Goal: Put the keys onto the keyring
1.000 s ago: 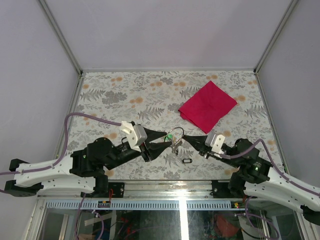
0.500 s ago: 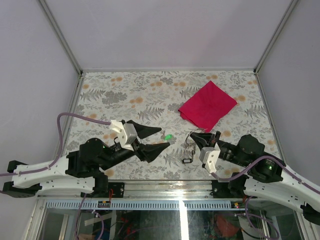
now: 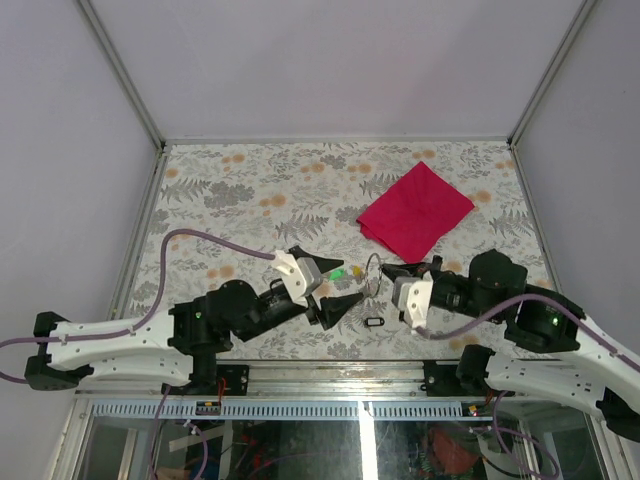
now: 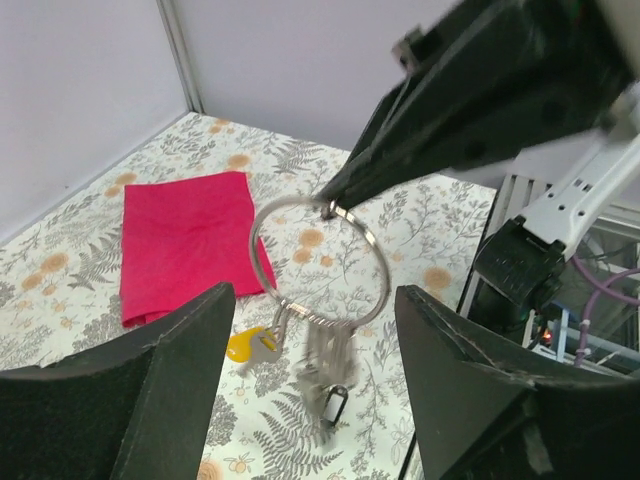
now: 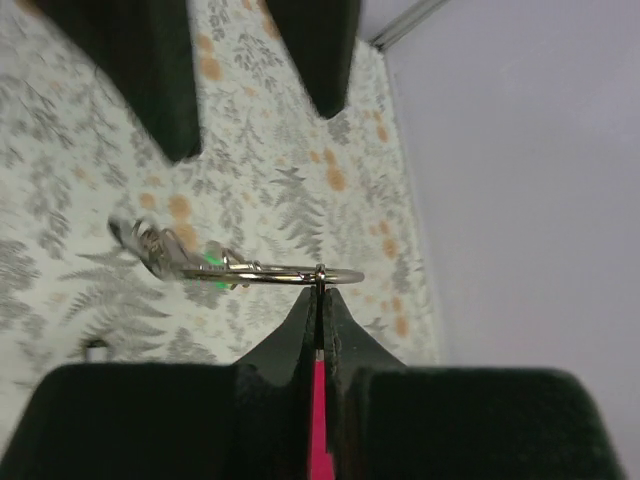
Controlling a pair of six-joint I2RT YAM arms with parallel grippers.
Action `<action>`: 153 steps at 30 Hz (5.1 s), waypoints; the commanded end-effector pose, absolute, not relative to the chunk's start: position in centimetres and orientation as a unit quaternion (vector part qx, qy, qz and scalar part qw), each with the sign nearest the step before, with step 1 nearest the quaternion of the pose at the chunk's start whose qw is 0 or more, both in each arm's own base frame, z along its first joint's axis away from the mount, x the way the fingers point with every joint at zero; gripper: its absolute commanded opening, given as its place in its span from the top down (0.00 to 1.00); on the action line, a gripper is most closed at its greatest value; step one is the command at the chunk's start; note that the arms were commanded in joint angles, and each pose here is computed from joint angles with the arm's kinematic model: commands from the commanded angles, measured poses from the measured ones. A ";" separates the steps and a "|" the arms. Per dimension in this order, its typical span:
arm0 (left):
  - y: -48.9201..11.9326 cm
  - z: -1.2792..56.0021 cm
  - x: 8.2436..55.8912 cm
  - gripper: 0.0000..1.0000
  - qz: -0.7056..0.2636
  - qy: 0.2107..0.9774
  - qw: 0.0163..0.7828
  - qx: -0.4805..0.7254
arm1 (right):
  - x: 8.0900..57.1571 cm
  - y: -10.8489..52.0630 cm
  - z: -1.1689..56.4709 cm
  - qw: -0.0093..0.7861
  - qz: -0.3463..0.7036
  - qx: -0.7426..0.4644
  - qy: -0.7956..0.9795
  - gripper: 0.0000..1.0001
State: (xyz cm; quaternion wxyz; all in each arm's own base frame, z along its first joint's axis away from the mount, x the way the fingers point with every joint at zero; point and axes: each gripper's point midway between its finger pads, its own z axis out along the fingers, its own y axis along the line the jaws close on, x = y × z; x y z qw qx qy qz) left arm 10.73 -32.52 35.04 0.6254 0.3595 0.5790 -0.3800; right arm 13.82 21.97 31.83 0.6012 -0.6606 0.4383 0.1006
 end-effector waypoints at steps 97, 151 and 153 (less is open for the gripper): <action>-35.4 31.3 15.1 1.00 -0.210 0.528 0.717 0.403 | 13.7 22.4 35.7 0.575 0.401 -0.289 0.652 0.48; -33.7 31.4 15.1 0.60 -0.206 0.524 0.727 0.394 | 13.1 23.7 34.7 0.509 0.391 -0.332 0.691 1.00; -33.2 31.9 15.1 0.57 -0.204 0.506 0.740 0.394 | 13.0 23.8 34.8 0.488 0.390 -0.329 0.708 1.00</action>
